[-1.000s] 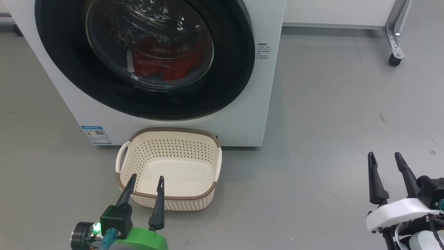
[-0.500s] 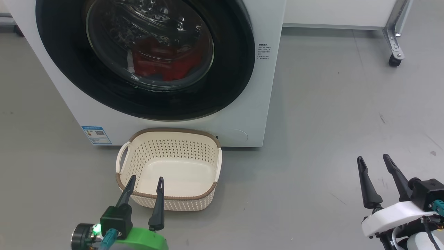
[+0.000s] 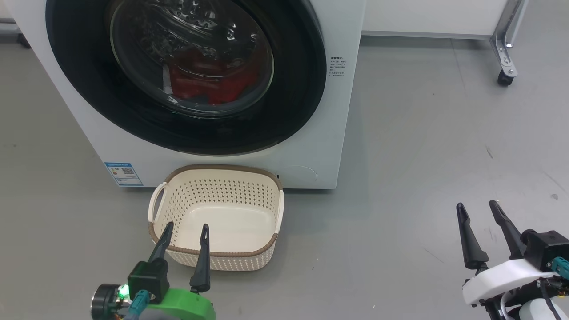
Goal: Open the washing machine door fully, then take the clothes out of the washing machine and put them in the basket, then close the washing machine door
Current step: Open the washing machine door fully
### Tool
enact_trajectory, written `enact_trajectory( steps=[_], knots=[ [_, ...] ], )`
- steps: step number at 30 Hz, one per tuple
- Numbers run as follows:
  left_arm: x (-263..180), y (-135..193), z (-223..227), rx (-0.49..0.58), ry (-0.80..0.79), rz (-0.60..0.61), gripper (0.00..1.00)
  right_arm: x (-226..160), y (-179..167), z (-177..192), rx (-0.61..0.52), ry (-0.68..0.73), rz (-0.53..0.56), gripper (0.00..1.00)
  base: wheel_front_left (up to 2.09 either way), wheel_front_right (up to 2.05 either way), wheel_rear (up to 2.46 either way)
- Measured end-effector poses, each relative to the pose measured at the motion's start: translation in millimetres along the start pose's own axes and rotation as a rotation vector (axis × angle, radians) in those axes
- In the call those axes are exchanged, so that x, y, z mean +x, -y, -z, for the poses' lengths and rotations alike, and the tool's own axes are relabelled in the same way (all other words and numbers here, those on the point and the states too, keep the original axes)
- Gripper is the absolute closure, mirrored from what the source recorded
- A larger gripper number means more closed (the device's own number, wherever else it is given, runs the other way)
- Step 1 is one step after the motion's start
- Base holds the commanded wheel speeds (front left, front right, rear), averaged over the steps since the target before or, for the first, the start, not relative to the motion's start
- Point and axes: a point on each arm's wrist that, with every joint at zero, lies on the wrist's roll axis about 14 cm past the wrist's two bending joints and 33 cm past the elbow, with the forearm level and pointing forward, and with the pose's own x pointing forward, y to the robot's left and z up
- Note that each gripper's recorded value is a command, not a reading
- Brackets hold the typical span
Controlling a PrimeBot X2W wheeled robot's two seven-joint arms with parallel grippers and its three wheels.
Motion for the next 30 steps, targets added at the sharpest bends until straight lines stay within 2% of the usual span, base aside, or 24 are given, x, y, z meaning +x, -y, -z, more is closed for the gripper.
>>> enact_trajectory(
  steps=[30],
  knots=[
    [-1.7, -3.8, -2.0, 0.001, 0.005, -0.012, 0.0, -1.3, 0.3, 1.8, -0.001, -0.004, 0.003, 0.0, 0.0, 0.0, 0.0]
  ],
)
